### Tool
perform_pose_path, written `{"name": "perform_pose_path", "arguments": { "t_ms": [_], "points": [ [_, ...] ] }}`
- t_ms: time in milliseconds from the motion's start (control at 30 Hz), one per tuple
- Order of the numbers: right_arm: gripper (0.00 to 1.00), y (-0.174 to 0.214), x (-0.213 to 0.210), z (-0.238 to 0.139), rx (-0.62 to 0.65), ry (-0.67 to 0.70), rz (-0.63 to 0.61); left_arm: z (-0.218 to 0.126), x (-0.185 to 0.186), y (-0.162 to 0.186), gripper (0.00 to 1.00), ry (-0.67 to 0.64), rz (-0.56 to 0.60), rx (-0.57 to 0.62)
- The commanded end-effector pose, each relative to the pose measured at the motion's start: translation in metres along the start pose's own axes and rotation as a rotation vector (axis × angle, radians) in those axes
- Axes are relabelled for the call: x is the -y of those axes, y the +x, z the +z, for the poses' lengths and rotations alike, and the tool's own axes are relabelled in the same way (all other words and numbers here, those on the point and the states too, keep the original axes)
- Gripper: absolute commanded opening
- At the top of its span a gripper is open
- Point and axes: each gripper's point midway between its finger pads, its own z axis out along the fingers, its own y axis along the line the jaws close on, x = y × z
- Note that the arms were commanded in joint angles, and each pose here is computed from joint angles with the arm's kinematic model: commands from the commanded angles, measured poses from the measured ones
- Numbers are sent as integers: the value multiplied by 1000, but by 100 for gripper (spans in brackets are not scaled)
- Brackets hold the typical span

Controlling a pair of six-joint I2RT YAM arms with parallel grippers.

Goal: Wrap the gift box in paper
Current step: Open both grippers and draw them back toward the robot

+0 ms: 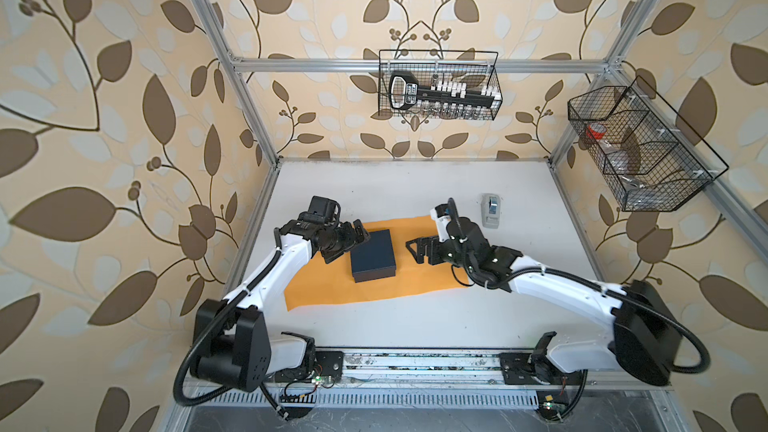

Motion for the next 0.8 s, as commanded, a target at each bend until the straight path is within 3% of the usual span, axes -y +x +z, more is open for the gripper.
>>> {"name": "perform_pose_path", "arguments": {
  "t_ms": [0,133,300,533,767],
  "points": [
    [99,3,78,-21,24,231,59,-16,-13,20,99,-47,29,2],
    [91,26,112,-33,-59,79,297,-17,-22,44,93,-24,9,-21],
    [70,68,119,-42,-143,110,286,-16,-26,70,78,-3,-28,-51],
    [79,112,116,-40,-192,76,433,-11,-25,110,59,30,-73,-148],
    [79,132,85,-32,-150,-14,538,4,-5,134,55,109,-95,-163]
  ]
}}
